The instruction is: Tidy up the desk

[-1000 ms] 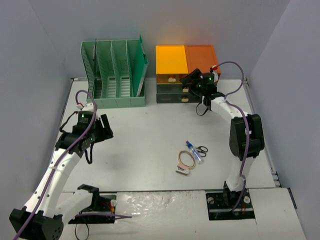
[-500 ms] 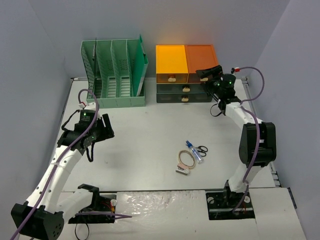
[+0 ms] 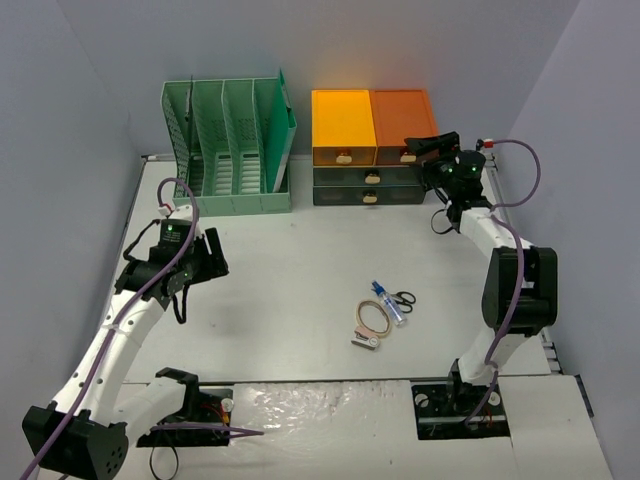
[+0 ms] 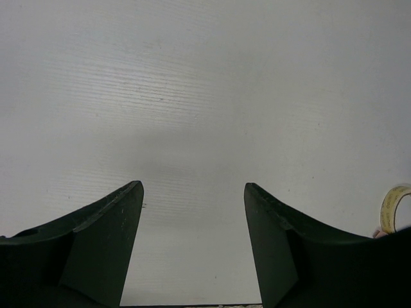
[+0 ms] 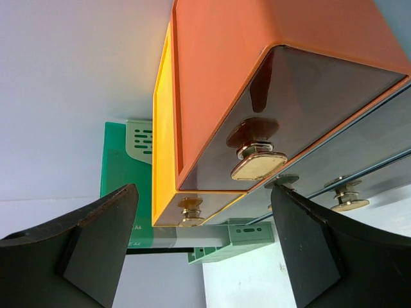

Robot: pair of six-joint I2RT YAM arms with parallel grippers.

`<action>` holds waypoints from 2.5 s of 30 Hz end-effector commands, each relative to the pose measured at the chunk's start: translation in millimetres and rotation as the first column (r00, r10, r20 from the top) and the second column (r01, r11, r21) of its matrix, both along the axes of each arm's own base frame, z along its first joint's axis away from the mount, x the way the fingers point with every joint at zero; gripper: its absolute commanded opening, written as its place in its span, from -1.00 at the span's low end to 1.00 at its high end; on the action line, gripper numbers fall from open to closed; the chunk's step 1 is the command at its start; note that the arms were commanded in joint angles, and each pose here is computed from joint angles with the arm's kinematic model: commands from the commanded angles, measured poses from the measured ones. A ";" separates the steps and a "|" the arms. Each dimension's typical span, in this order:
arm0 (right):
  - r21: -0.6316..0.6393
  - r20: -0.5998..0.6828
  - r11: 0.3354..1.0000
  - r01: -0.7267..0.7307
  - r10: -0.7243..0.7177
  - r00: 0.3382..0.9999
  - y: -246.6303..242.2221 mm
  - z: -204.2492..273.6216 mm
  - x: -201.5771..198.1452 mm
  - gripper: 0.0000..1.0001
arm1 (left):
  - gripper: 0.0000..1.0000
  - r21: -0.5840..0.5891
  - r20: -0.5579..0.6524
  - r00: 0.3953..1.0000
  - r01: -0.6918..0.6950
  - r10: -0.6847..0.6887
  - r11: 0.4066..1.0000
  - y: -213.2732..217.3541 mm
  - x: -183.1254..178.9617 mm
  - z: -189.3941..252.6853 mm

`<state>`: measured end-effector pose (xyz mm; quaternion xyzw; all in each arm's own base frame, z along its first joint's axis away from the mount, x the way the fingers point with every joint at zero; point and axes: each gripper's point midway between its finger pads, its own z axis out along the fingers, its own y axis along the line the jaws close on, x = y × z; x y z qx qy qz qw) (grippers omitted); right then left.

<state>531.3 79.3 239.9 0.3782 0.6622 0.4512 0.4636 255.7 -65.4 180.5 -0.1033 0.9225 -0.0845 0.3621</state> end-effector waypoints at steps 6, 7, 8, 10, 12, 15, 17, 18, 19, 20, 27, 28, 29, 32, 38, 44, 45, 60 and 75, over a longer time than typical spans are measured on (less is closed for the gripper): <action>0.101 0.113 0.994 -0.030 0.019 0.993 -1.8 17.6 2.8 0.55 | 0.22 0.006 0.048 0.999 0.023 -0.023 1.000 -2.4 7.2 13.6; 0.106 0.112 0.994 -0.027 0.015 0.994 -2.8 15.7 3.1 0.53 | 0.22 0.009 0.046 0.999 0.025 -0.025 1.000 -2.3 7.1 13.5; 0.110 0.114 0.994 -0.025 0.012 0.993 -3.6 15.3 3.3 0.53 | 0.22 0.011 0.045 0.999 0.027 -0.027 1.000 -2.2 7.0 13.2; 0.121 0.126 0.992 -0.024 0.009 0.992 -4.9 16.0 4.1 0.51 | 0.22 0.013 0.044 0.999 0.029 -0.029 1.000 -2.1 7.2 13.7; 0.136 0.138 0.990 -0.027 0.008 0.990 -5.1 14.7 6.5 0.45 | 0.22 0.014 0.041 0.999 0.029 -0.030 0.999 -2.1 7.4 13.1; 0.160 0.153 0.987 -0.034 0.009 0.988 -4.4 13.4 10.0 0.32 | 0.22 0.015 0.040 0.999 0.030 -0.030 0.999 -2.3 8.4 13.3; 0.171 0.157 0.985 -0.038 0.011 0.988 -3.9 12.4 11.7 0.24 | 0.22 0.016 0.040 0.999 0.031 -0.031 0.999 -2.4 8.8 13.6; 0.172 0.158 0.984 -0.039 0.012 0.987 -3.8 12.0 12.5 0.19 | 0.22 0.018 0.038 0.999 0.032 -0.032 0.999 -2.2 8.4 13.3; 0.173 0.159 0.984 -0.040 0.012 0.987 -3.7 11.5 13.3 0.14 | 0.22 0.019 0.036 0.999 0.033 -0.033 0.999 -2.1 8.0 12.9; 0.174 0.157 0.984 -0.040 0.012 0.987 -3.7 10.2 14.0 0.12 | 0.22 0.020 0.034 0.999 0.034 -0.034 0.999 -2.0 7.8 12.5; 0.185 0.160 0.982 -0.045 0.015 0.987 -3.0 5.0 16.2 -0.08 | 0.22 0.028 0.029 0.999 0.036 -0.037 0.999 -1.1 7.6 11.9; 0.184 0.158 0.982 -0.045 0.016 0.987 -3.0 3.7 16.3 -0.18 | 0.22 0.028 0.029 0.999 0.036 -0.037 0.999 -1.2 7.8 11.8; 0.183 0.156 0.982 -0.045 0.016 0.988 -3.0 2.6 16.4 -0.24 | 0.22 0.027 0.029 0.999 0.035 -0.036 0.999 -1.3 8.0 11.8; 0.179 0.160 0.983 -0.048 0.019 0.987 -2.6 2.7 16.3 -0.42 | 0.22 0.027 0.026 0.999 0.036 -0.037 0.999 -1.5 7.8 11.2; 0.171 0.143 0.984 -0.051 0.026 0.989 -1.5 -5.8 10.2 -0.93 | 0.22 0.029 0.026 0.999 0.041 -0.041 0.999 -1.6 7.7 11.0; 0.161 0.111 0.985 -0.059 0.041 0.993 3.5 -12.9 -7.4 -1.00 | 0.22 0.018 0.029 0.998 0.049 -0.049 0.999 -4.4 9.3 10.4; 0.159 0.104 0.985 -0.061 0.045 0.994 4.8 -14.6 -11.9 -1.00 | 0.22 0.012 0.028 0.998 0.055 -0.055 0.998 -6.1 9.5 10.4; 0.036 -0.126 0.999 -0.036 0.040 0.991 6.6 -60.8 -95.8 -1.00 | 0.22 -0.022 0.041 0.995 0.091 -0.090 0.996 -16.1 16.1 13.5; -0.116 -0.320 0.993 -0.035 -0.004 0.947 7.3 -93.5 -108.0 -1.00 | 0.22 -0.022 0.056 0.993 0.101 -0.099 0.995 -15.8 11.7 18.7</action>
